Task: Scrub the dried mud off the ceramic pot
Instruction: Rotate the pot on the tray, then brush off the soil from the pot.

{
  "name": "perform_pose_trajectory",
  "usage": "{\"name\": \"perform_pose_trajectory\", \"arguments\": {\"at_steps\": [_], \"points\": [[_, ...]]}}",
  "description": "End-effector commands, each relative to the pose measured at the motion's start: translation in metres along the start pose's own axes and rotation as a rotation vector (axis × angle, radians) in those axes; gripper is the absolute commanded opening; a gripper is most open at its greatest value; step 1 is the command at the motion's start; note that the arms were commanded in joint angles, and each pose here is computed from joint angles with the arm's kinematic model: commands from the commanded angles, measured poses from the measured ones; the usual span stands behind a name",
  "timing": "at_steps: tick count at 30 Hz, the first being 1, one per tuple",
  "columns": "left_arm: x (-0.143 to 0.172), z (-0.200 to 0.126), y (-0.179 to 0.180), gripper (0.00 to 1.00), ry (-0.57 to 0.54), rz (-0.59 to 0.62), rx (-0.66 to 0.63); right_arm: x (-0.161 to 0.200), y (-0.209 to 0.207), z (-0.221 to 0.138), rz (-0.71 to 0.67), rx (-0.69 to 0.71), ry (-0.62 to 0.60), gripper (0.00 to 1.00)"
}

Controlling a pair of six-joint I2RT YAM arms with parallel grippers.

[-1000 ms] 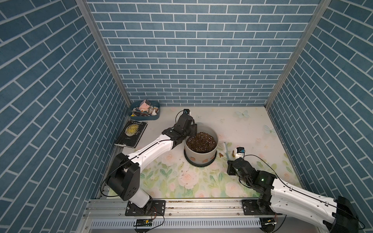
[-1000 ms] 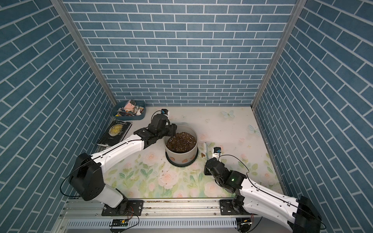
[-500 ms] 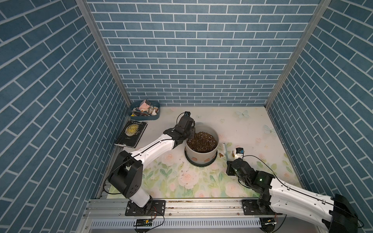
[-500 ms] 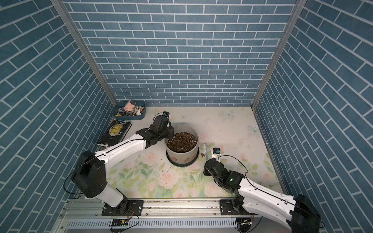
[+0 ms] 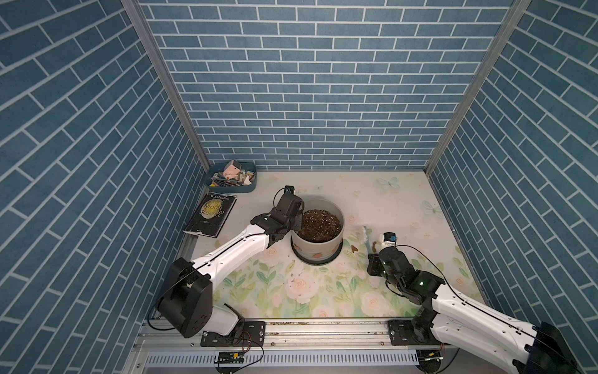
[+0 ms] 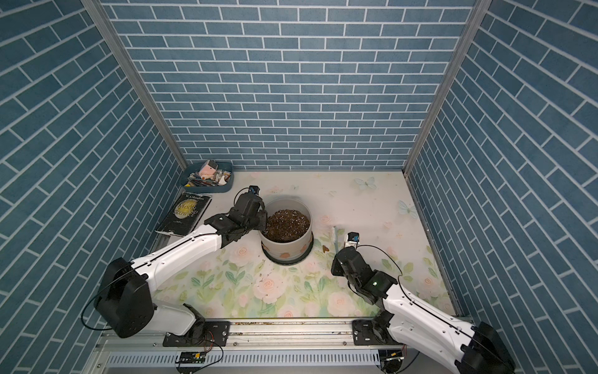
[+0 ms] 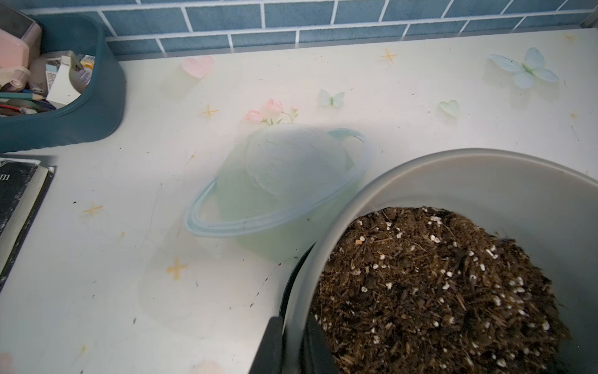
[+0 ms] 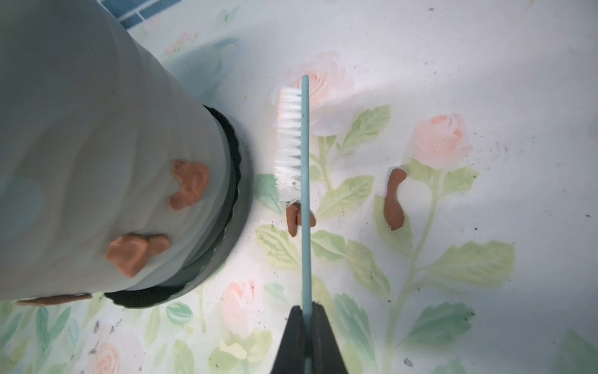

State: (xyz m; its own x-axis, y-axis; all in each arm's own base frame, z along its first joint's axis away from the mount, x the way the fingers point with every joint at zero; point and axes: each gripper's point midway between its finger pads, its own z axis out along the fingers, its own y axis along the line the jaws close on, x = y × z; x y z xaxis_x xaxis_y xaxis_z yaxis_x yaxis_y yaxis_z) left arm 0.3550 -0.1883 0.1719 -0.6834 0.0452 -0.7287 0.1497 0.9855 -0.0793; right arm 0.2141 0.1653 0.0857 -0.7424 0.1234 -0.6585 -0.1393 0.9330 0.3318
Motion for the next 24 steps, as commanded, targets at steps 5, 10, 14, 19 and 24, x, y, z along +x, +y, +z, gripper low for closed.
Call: {"name": "perform_pose_trajectory", "arguments": {"at_steps": [5, 10, 14, 19, 24], "points": [[-0.005, -0.007, -0.014, 0.41, -0.033, -0.087, 0.104, -0.001, 0.024, 0.018, -0.047, -0.096, 0.013, 0.00], [-0.009, 0.003, -0.013, 0.47, -0.039, -0.106, 0.092, 0.005, 0.042, 0.017, 0.037, -0.246, -0.039, 0.00], [-0.011, 0.006, -0.010, 0.44, -0.044, -0.105, 0.073, 0.018, 0.037, 0.024, 0.053, -0.215, -0.018, 0.00], [-0.004, 0.008, -0.010, 0.27, -0.028, -0.100, 0.078, 0.024, 0.045, 0.028, 0.045, -0.247, -0.017, 0.00], [0.002, 0.007, -0.008, 0.07, -0.017, -0.094, 0.075, 0.019, 0.059, 0.025, 0.033, -0.268, -0.045, 0.00]]}}
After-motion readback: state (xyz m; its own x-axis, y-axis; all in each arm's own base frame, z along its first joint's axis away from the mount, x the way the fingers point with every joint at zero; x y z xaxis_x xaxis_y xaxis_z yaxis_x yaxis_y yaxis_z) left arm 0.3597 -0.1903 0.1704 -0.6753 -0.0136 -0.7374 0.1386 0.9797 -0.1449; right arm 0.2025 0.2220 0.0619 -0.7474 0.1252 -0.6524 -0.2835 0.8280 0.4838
